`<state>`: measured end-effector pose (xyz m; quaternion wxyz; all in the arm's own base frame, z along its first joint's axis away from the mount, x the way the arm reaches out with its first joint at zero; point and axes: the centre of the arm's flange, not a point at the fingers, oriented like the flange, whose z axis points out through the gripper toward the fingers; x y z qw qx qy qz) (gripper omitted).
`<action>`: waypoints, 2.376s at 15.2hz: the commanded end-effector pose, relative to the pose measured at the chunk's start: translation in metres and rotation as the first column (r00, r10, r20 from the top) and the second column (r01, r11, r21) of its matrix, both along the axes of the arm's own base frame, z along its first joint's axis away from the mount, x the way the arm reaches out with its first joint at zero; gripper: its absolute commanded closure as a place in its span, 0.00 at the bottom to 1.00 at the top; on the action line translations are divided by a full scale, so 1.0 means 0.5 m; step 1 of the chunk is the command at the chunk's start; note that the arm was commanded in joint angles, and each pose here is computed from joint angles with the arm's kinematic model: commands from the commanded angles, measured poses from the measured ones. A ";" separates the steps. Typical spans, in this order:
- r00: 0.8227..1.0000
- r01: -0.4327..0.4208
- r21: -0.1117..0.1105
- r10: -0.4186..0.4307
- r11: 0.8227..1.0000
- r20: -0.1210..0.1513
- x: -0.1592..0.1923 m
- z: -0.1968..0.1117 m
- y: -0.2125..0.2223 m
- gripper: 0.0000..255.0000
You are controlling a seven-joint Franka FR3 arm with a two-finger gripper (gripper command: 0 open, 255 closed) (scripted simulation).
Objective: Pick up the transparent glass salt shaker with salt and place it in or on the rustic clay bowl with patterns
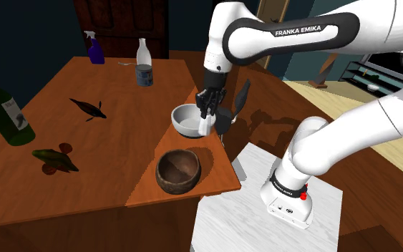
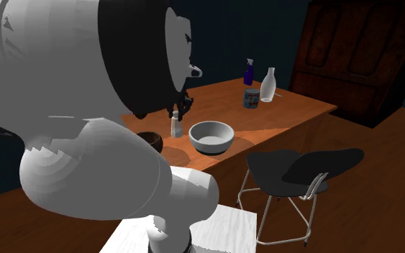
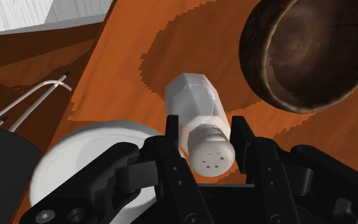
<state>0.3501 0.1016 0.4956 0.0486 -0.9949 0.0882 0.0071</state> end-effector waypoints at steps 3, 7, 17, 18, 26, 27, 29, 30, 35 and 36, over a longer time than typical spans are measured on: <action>1.000 0.000 0.000 0.000 1.000 0.000 0.000 0.043 -0.001 1.00; 1.000 0.000 0.000 0.000 1.000 0.000 0.000 0.080 -0.001 1.00; 1.000 0.000 0.000 0.000 1.000 0.000 -0.028 0.142 0.254 1.00; 1.000 0.000 0.000 0.000 1.000 0.000 -0.031 0.148 0.280 1.00; 1.000 0.000 0.000 0.000 1.000 0.000 -0.037 0.096 0.327 1.00; 1.000 0.000 0.000 0.000 1.000 0.000 -0.037 0.086 0.327 1.00; 1.000 0.000 0.000 0.000 1.000 0.000 -0.037 0.064 0.327 1.00; 1.000 0.000 0.000 0.000 1.000 0.000 -0.037 0.054 0.327 1.00; 1.000 0.000 0.000 0.000 1.000 0.000 -0.037 0.001 0.327 1.00; 1.000 0.000 0.000 0.000 1.000 0.000 -0.037 -0.010 0.327 1.00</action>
